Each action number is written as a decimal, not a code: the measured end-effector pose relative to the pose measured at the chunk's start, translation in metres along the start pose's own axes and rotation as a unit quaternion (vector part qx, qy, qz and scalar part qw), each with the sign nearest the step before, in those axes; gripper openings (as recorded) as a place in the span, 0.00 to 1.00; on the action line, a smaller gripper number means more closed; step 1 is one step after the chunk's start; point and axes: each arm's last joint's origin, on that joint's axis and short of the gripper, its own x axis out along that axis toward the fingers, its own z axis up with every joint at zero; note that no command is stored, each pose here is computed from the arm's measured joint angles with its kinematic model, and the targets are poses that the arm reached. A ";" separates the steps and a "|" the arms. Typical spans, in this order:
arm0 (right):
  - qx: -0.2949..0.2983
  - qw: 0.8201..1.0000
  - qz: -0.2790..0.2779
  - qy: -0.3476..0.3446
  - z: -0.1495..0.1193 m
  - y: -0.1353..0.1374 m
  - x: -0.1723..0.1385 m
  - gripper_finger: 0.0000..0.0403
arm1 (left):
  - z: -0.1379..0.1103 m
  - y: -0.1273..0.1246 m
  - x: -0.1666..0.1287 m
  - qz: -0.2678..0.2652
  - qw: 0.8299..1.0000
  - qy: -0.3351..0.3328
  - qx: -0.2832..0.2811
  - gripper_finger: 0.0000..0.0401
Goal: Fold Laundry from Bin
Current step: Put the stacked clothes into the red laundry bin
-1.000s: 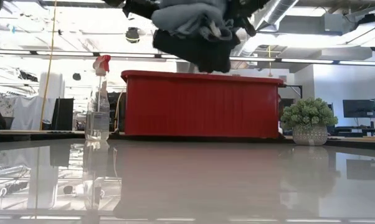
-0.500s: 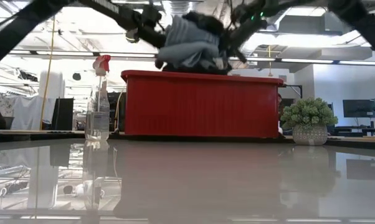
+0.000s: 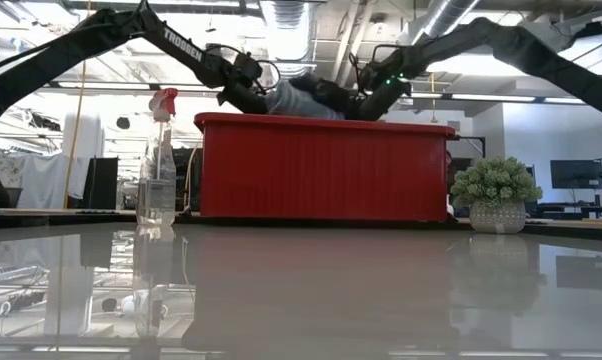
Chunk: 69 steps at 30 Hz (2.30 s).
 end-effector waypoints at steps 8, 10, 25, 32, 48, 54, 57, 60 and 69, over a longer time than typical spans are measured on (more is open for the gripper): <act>0.017 0.999 -0.042 0.020 -0.006 -0.017 0.015 0.27 | -0.004 0.009 0.003 0.042 0.998 0.006 0.054 0.16; 0.012 0.997 -0.069 0.021 -0.008 -0.020 0.014 0.27 | -0.006 0.010 0.003 0.053 0.996 0.013 0.075 0.22; 0.022 0.987 -0.138 0.076 -0.017 -0.044 0.007 0.36 | 0.007 0.031 -0.017 0.171 0.980 0.014 0.099 0.39; 0.004 0.984 -0.150 0.100 -0.020 -0.045 0.000 0.37 | 0.031 0.009 -0.033 0.232 0.952 -0.035 0.197 0.39; -0.052 0.972 -0.209 0.098 -0.018 -0.032 -0.034 0.39 | -0.023 -0.068 0.020 0.020 0.953 0.026 0.301 0.39; -0.069 0.976 -0.174 0.110 -0.018 -0.032 -0.034 0.51 | -0.046 -0.068 0.042 0.038 0.943 0.039 0.329 0.39; -0.063 0.980 -0.145 0.117 -0.016 -0.032 -0.041 0.58 | -0.052 -0.057 0.049 0.046 0.945 0.054 0.320 0.39; -0.058 0.984 -0.126 0.113 -0.013 -0.032 -0.049 0.64 | -0.052 -0.053 0.050 0.051 0.947 0.057 0.313 0.39; -0.065 0.989 -0.125 0.050 -0.001 -0.017 -0.111 0.67 | -0.048 -0.049 0.049 0.058 0.948 0.052 0.310 0.39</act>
